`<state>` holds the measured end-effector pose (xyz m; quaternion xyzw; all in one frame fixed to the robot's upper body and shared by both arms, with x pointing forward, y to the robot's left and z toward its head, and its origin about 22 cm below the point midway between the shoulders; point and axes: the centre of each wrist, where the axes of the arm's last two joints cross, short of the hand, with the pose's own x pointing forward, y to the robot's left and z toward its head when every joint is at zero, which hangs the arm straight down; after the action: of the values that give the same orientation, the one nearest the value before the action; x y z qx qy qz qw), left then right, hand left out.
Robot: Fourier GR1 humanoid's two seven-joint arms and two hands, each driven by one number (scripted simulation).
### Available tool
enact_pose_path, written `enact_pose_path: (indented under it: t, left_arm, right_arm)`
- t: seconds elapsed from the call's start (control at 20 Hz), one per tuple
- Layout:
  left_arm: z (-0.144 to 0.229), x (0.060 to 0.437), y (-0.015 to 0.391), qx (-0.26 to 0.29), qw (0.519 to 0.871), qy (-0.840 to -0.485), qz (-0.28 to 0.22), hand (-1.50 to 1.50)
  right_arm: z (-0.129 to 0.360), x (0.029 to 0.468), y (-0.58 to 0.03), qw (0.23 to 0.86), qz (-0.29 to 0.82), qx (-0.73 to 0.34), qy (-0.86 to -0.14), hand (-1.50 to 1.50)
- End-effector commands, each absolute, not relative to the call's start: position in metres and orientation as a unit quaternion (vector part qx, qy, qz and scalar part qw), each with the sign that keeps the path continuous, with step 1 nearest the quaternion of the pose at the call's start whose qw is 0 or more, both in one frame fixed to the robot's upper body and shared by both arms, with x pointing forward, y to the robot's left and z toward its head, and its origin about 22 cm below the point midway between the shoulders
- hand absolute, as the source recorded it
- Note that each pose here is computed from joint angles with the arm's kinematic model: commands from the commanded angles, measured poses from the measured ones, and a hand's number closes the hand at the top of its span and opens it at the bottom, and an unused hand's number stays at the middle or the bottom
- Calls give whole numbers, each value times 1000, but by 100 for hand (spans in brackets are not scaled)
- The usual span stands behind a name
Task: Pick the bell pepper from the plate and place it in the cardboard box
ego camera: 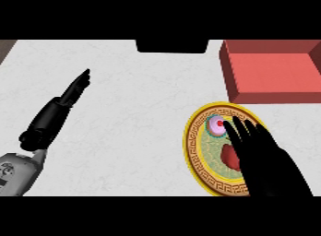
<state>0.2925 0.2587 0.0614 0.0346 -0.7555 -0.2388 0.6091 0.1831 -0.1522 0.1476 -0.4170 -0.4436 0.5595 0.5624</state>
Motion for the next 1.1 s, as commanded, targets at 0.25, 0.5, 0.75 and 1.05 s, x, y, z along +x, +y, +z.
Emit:
enact_pose_path:
  t: [0.25,0.5,0.75,1.05]
  left_arm:
    - [66,296,260,39,614,-755,-227,0]
    - [68,302,255,46,609,-758,-229,0]
    - [57,288,282,43,615,-752,-234,0]
    - [71,295,256,50,609,-758,-229,0]
  right_arm:
    - [132,196,-117,571,558,-500,-337,-150]
    - [118,204,-100,574,546,-507,-341,-150]
    - [98,213,-105,573,563,-507,-313,-150]
    - [106,226,-105,574,557,-523,-296,-150]
